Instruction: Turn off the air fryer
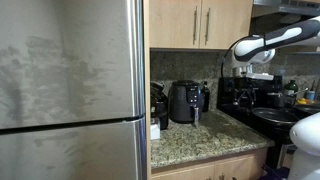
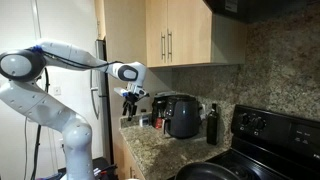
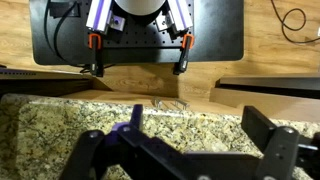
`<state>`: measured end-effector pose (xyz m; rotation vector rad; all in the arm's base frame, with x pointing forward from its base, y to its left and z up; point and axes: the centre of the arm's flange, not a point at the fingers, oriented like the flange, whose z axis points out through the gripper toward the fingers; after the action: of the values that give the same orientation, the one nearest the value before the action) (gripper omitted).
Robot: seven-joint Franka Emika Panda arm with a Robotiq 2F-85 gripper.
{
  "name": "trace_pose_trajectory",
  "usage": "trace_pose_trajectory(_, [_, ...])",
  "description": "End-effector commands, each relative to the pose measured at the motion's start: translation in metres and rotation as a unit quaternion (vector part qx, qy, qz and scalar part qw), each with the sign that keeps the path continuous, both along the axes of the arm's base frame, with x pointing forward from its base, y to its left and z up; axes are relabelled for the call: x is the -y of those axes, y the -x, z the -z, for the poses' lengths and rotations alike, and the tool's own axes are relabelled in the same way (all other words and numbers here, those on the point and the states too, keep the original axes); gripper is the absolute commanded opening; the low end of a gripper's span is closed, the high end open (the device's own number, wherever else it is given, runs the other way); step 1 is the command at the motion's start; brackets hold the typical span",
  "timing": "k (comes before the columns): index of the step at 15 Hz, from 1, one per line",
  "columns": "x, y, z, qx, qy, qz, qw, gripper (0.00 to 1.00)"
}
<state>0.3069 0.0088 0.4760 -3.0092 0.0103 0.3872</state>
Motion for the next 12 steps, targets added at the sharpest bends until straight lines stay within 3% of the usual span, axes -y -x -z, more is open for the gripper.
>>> trace_pose_trajectory(1, [0.000, 0.000, 0.000, 0.000, 0.000, 0.000, 1.0000, 1.00])
trace_pose_trajectory(6, [0.005, -0.011, -0.001, 0.066, 0.026, -0.059, 0.9957, 1.00])
trace_pose_trajectory(12, [0.005, -0.012, -0.006, 0.052, 0.021, -0.049, 0.9972, 1.00])
